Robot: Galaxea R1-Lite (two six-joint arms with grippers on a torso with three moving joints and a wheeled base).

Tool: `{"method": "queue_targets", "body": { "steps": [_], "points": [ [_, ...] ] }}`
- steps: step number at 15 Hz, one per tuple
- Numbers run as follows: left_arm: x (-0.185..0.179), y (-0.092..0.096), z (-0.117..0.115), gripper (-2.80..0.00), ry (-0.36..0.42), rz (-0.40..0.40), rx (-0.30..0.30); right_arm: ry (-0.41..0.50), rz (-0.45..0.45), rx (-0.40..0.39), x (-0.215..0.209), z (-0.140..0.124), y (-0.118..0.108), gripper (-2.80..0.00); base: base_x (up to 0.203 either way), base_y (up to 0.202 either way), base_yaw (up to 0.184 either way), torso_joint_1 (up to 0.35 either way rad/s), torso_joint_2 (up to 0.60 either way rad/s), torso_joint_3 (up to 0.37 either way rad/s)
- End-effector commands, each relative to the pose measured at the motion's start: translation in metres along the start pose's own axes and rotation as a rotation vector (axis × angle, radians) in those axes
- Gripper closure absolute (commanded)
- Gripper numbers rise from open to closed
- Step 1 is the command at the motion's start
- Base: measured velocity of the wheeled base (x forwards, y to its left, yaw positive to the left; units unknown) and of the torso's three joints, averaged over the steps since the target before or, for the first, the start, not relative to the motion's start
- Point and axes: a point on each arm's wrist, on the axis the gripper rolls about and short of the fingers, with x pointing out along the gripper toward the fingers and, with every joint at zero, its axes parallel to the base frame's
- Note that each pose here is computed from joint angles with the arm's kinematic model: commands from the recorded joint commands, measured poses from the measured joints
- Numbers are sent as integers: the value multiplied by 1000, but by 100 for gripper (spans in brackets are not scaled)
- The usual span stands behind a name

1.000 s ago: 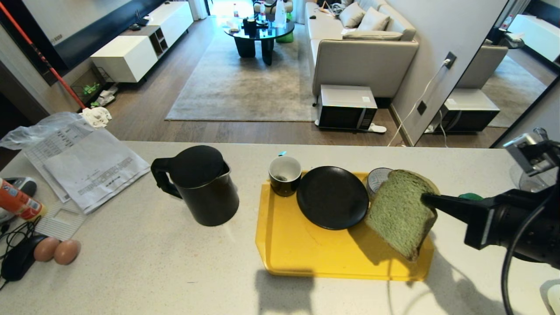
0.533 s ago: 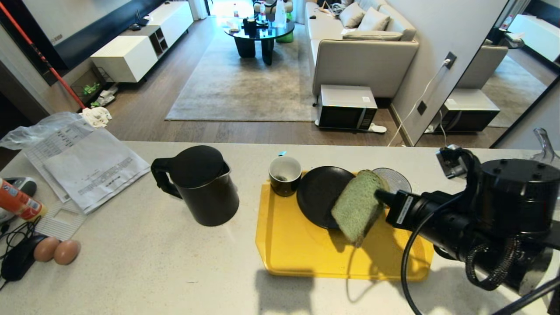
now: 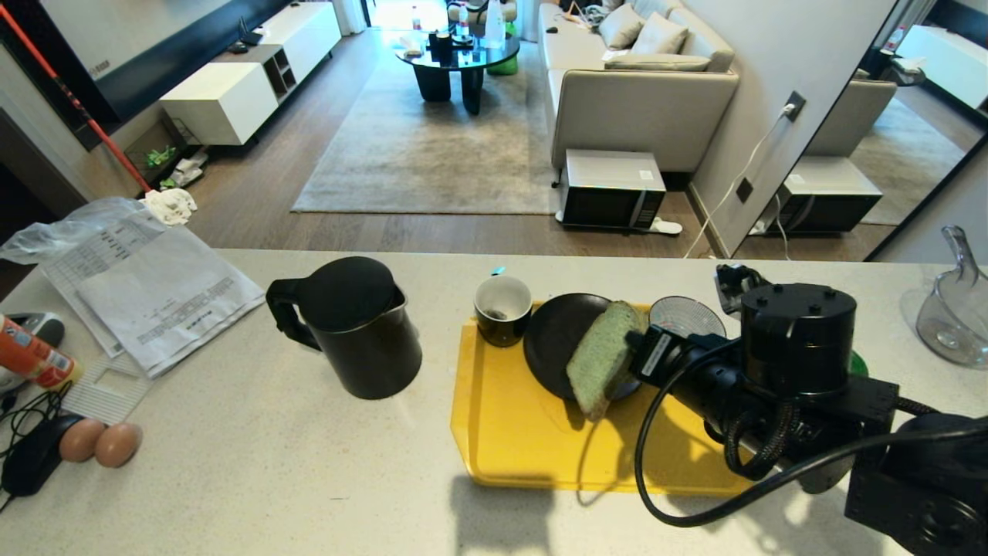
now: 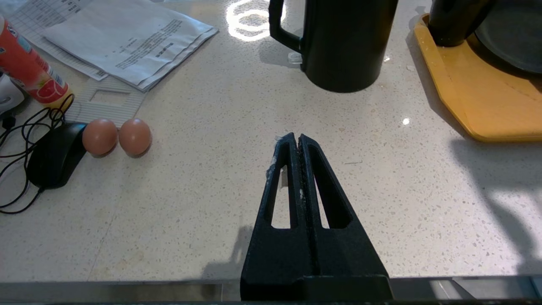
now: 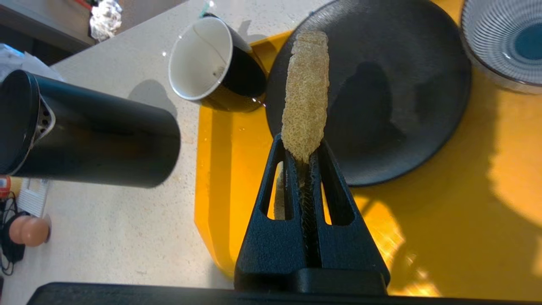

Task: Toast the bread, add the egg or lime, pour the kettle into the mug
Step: Put the baked bread on a plate

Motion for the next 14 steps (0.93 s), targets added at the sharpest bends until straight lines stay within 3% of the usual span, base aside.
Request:
{"method": "queue_targets", "body": {
  "steps": [1, 7, 14],
  "points": [
    [1, 0, -5, 0, 14, 0, 1, 6, -8, 1, 16, -9, 4, 0, 0, 0, 0, 0, 0, 0],
    [1, 0, -5, 0, 14, 0, 1, -8, -31, 14, 42, -24, 3, 0, 0, 0, 0, 0, 0, 0],
    [1, 0, -5, 0, 14, 0, 1, -46, -47, 31, 60, -18, 3, 0, 0, 0, 0, 0, 0, 0]
  ]
}}
